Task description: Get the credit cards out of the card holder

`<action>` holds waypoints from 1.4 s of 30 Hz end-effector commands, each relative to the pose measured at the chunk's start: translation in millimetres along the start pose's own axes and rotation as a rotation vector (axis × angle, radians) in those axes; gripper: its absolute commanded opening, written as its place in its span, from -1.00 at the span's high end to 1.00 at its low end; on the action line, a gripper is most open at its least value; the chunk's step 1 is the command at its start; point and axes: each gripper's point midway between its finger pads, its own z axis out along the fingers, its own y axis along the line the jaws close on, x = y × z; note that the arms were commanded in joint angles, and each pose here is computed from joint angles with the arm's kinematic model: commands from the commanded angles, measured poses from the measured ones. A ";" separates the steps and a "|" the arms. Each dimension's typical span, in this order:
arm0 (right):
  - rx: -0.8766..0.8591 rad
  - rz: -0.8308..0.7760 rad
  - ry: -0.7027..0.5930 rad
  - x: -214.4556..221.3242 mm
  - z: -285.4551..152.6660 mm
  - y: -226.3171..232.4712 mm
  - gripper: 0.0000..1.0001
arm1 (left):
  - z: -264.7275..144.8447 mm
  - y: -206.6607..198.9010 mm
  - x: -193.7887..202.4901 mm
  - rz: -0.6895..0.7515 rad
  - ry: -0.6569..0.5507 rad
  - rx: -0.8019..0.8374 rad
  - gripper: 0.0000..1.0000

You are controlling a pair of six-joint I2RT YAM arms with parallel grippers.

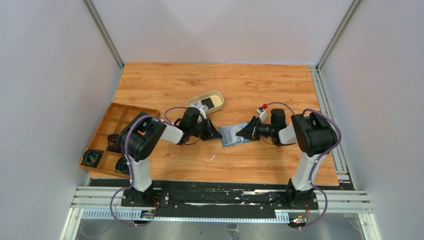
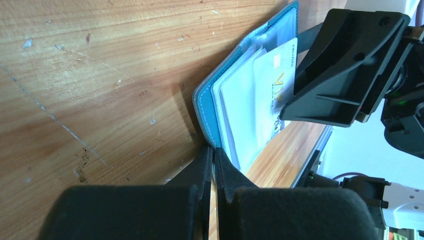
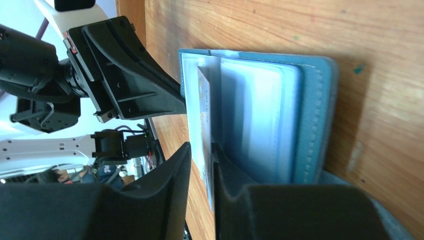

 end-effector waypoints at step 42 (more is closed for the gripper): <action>0.216 -0.381 0.038 -129.6 124.1 125.3 1.00 | -86.7 117.1 46.6 -0.135 0.010 -0.374 1.00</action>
